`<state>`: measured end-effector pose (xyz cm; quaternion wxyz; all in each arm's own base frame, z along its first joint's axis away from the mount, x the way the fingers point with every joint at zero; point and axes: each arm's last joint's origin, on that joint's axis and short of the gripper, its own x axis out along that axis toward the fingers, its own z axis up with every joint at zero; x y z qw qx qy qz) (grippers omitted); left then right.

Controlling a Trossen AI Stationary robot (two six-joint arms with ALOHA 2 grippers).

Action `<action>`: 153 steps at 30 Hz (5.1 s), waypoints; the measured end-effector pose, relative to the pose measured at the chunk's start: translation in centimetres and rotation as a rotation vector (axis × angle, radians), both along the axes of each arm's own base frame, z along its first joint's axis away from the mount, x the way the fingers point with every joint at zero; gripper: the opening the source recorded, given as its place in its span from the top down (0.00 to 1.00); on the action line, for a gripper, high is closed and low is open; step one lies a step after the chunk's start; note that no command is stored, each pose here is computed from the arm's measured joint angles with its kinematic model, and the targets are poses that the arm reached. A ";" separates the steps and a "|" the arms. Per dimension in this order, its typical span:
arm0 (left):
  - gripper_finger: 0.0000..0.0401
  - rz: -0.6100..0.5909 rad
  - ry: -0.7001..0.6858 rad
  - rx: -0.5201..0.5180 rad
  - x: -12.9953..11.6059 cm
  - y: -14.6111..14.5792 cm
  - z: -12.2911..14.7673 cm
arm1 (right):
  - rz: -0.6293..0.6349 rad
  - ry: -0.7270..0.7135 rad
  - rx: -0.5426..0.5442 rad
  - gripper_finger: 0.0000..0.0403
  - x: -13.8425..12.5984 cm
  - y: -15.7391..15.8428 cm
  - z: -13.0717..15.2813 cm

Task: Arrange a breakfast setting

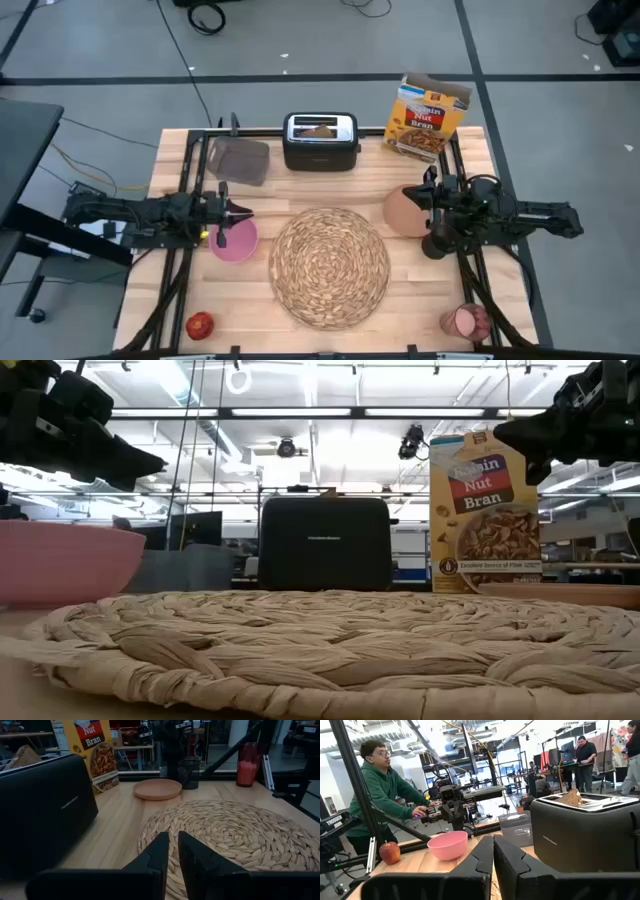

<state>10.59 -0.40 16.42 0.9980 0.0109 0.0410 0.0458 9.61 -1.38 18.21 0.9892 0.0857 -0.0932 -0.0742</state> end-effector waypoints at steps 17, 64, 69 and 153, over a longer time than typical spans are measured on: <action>0.87 0.000 0.000 0.000 0.0 0.0 0.0 | 0.000 0.000 0.000 0.94 0.0 0.0 0.0; 0.87 0.000 0.000 0.000 0.0 0.0 0.0 | 0.000 0.000 0.000 0.94 0.0 0.0 0.0; 0.87 0.000 0.000 0.000 0.0 0.0 0.0 | 0.000 0.000 0.000 0.94 0.0 0.0 0.0; 0.87 0.012 -0.025 -0.161 0.0 0.0 0.1 | 0.363 1.174 -0.033 0.98 26.8 10.8 -5.7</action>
